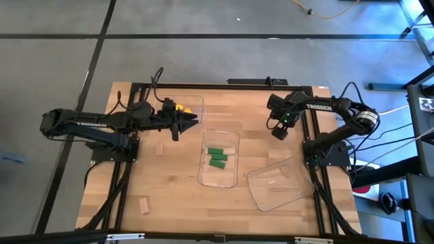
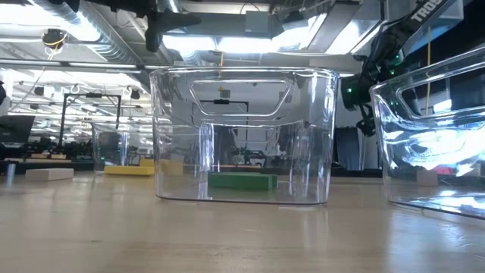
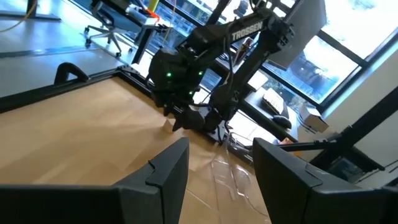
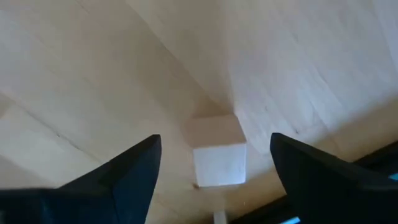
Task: Sort & place blocks by color
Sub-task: Put the top right light brown block into the bottom transparent bin
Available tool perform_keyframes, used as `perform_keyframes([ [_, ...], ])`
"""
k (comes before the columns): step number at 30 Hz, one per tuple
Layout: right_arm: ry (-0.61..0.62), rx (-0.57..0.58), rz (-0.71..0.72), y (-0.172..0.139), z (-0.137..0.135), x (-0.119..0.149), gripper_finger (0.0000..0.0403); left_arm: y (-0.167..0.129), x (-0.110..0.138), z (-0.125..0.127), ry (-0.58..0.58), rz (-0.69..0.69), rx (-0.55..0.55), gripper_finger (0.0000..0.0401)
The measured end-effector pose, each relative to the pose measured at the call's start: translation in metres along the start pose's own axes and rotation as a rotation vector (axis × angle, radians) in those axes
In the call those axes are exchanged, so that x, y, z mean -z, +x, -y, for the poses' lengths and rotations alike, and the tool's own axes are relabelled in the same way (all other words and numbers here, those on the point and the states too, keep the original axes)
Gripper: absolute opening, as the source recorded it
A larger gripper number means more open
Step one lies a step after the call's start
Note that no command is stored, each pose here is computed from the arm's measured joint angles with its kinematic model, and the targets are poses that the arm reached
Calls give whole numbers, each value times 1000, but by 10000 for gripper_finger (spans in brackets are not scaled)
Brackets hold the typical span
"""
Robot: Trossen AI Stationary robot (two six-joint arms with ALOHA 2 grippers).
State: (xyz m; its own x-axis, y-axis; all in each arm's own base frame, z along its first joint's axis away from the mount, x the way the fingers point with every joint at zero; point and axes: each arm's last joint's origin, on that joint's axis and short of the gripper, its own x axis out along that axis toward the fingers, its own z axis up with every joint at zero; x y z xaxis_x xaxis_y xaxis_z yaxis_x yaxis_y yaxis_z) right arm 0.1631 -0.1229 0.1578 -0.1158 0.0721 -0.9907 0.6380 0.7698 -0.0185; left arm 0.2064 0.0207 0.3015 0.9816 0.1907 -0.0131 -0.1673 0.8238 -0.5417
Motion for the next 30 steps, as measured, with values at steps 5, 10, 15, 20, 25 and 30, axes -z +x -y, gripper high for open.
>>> perform_keyframes([
  [5, 22, 17, -69, 6, 0, 1, 264, 0, 0, 0, 0, 0, 0, 169],
  [10, 51, 21, -111, 11, 0, 0, 241, 0, 0, 0, 0, 0, 0, 169],
  [15, 72, 24, -128, 14, 0, -1, 238, 0, 0, 0, 0, 0, 0, 169],
  [20, 75, 25, -140, 18, 0, -4, 227, 0, 0, 1, 0, -14, 21, 169],
  [25, 82, 25, -124, 19, 0, -5, 182, 0, 0, 1, 0, -14, 22, 169],
  [30, 78, 27, -148, 18, 0, -3, 134, 0, 0, 1, 4, -14, 22, 169],
])
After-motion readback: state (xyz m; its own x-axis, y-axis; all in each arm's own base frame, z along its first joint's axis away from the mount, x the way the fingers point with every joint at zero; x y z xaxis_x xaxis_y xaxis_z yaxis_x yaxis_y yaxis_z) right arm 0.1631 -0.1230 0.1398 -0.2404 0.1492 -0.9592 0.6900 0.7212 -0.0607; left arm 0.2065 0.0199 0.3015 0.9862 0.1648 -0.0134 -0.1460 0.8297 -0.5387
